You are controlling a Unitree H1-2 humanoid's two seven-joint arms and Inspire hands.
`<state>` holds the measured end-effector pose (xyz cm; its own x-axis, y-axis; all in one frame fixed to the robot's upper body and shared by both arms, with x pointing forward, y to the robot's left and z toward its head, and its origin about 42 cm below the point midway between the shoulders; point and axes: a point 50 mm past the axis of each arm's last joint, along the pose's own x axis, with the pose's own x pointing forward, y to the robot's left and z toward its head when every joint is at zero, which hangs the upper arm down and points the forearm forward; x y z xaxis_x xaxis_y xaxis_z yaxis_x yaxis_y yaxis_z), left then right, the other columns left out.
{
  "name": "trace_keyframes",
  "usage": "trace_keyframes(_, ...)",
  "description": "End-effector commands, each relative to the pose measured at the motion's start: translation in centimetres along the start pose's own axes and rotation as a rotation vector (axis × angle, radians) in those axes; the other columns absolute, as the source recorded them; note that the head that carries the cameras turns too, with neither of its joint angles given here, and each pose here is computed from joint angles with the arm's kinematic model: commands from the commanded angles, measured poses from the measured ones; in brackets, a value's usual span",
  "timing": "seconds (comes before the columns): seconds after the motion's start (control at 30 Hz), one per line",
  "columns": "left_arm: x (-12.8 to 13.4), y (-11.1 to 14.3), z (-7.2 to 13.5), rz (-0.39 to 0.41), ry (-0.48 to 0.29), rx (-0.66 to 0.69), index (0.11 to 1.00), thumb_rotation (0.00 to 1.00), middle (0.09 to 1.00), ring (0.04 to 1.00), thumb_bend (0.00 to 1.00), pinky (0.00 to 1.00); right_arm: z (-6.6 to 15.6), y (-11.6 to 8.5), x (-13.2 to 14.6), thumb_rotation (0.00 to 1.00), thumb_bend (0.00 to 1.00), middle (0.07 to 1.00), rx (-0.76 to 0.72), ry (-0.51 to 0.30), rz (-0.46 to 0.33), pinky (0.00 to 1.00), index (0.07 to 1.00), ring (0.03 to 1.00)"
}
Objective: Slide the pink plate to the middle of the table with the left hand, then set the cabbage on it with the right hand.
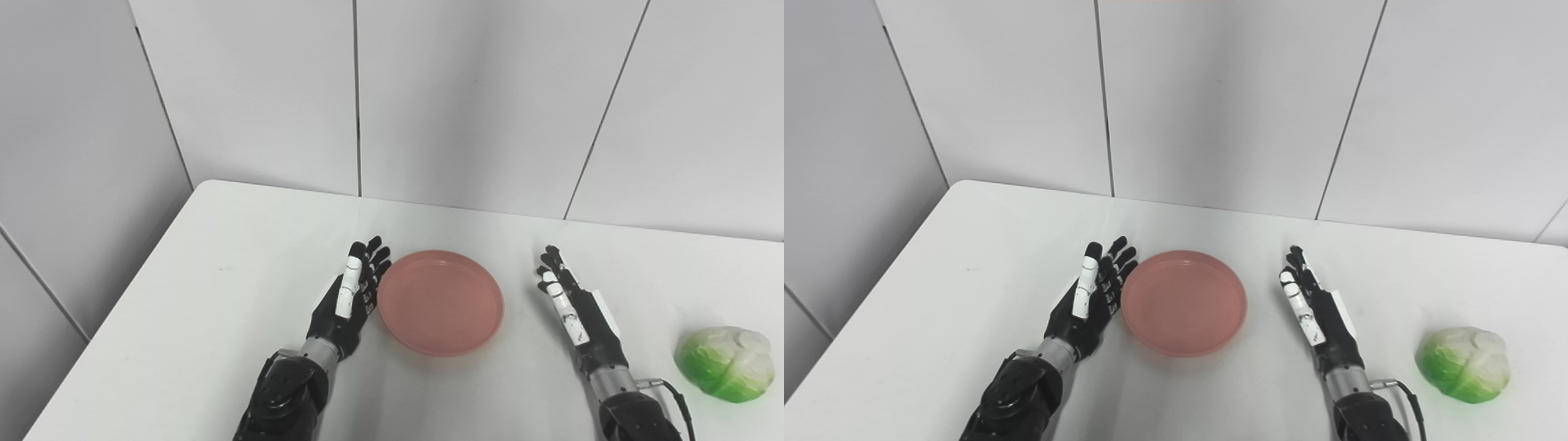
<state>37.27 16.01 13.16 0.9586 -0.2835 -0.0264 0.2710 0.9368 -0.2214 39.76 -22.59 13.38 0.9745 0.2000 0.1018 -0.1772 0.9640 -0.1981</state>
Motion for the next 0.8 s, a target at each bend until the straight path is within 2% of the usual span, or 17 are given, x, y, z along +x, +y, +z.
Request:
trace_keyframes(0.0, -0.1, -0.5, -0.2, -0.033, 0.005, 0.003, 1.000, 1.00, 1.000, 1.000, 0.81, 1.00, 0.9, 0.0, 0.2, 0.96, 0.68, 0.972, -0.008, -0.010, -0.009, 0.92, 0.982, 0.942)
trace_keyframes(0.17, -0.2, -0.8, -0.9, -0.038, 0.022, 0.019, 1.000, 1.00, 1.000, 1.000, 0.83, 1.00, 2.1, -0.1, 0.3, 0.96, 0.73, 0.968, -0.008, -0.052, -0.024, 0.95, 0.984, 0.947)
trace_keyframes(0.23, -0.3, -0.8, -1.1, -0.042, 0.027, 0.020, 1.000, 1.00, 0.998, 0.994, 0.84, 1.00, 2.6, -0.2, 0.3, 0.94, 0.72, 0.978, -0.001, -0.073, -0.030, 0.97, 0.996, 0.970)
trace_keyframes(0.3, -0.4, -0.7, -1.2, -0.048, 0.032, 0.019, 1.000, 1.00, 0.996, 0.993, 0.85, 1.00, 3.5, -0.3, 0.4, 0.95, 0.75, 0.962, -0.033, -0.098, -0.043, 0.94, 0.980, 0.950)
trace_keyframes(0.4, -0.5, -0.5, -1.4, -0.055, 0.034, 0.025, 0.998, 1.00, 0.992, 0.989, 0.85, 1.00, 4.9, -0.5, 0.4, 0.99, 0.73, 0.955, -0.091, -0.141, -0.052, 0.89, 0.976, 0.927)
trace_keyframes(0.6, -0.7, -0.1, -2.0, -0.057, 0.038, 0.048, 0.988, 1.00, 0.980, 0.973, 0.88, 0.98, 9.2, -1.5, -0.1, 1.00, 0.73, 0.949, -0.183, -0.270, -0.066, 0.87, 0.971, 0.923)
trace_keyframes(0.77, -1.0, 0.2, -2.3, -0.069, 0.064, 0.044, 0.986, 1.00, 0.976, 0.968, 0.92, 0.97, 14.6, -3.9, -0.1, 0.95, 0.77, 0.966, -0.267, -0.405, -0.080, 0.89, 0.973, 0.942)
